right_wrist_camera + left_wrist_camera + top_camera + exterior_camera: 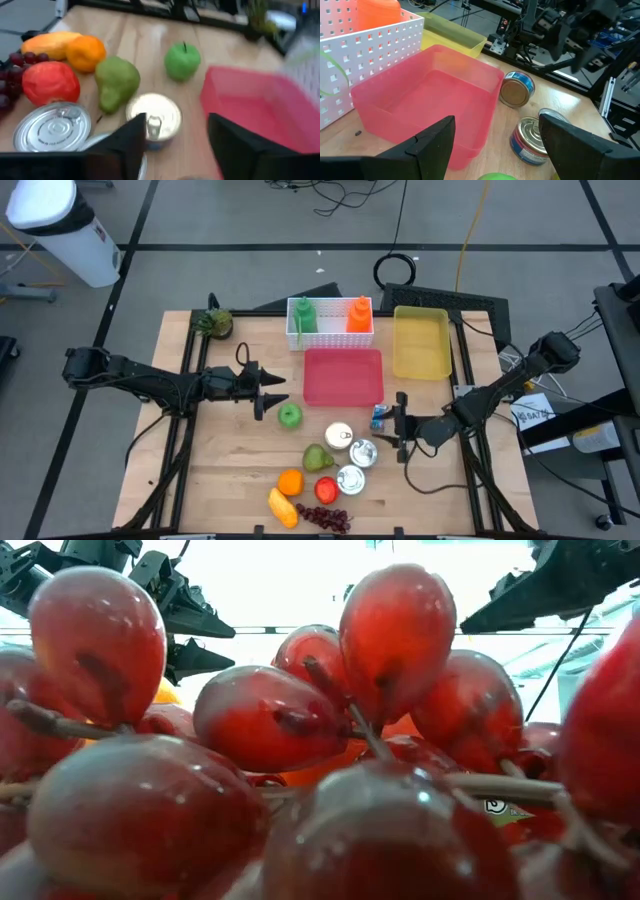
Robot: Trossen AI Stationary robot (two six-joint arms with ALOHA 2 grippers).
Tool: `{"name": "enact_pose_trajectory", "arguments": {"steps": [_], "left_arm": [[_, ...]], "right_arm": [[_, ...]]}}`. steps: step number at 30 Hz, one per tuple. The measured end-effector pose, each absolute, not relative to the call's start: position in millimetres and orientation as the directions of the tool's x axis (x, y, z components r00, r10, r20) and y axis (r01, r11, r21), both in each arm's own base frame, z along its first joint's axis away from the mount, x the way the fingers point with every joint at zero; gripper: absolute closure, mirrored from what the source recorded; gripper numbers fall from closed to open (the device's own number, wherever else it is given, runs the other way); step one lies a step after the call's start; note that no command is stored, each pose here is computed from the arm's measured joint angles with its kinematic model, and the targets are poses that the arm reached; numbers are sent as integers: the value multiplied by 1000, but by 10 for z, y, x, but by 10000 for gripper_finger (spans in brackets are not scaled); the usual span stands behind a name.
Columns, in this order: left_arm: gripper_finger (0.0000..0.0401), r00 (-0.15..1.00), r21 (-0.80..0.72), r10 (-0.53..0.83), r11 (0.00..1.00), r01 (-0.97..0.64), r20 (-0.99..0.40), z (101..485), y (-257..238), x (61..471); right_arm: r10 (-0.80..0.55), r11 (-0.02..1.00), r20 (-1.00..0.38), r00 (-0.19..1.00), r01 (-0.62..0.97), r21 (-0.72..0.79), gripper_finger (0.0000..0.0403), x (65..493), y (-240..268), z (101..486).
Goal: Pick & Place Food Item
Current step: Put the right blue and pink tuna can into the yellow bin
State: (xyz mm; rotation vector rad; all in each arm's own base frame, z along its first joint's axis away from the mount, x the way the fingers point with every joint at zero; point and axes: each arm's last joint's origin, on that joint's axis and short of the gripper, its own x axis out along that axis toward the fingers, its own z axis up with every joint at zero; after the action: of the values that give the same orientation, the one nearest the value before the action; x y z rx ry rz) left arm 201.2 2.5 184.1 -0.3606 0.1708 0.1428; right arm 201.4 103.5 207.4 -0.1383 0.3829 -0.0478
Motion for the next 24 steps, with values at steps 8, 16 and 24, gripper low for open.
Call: {"name": "enact_pose_trajectory", "arguments": {"steps": [8, 16, 24], "left_arm": [[100, 976, -358, 106, 918, -169, -191, 1842, 24, 2012], [100, 976, -360, 106, 917, -170, -191, 1841, 25, 2012], [100, 972, -358, 104, 917, -175, -209, 1824, 24, 2009]], "right_arm": [[-8, 985, -429, 903, -65, -157, 100, 2212, 958, 1995], [65, 988, -573, 817, -135, -80, 123, 2235, 943, 1816], [86, 980, -666, 741, -183, -78, 153, 2071, 1038, 1759]]}}
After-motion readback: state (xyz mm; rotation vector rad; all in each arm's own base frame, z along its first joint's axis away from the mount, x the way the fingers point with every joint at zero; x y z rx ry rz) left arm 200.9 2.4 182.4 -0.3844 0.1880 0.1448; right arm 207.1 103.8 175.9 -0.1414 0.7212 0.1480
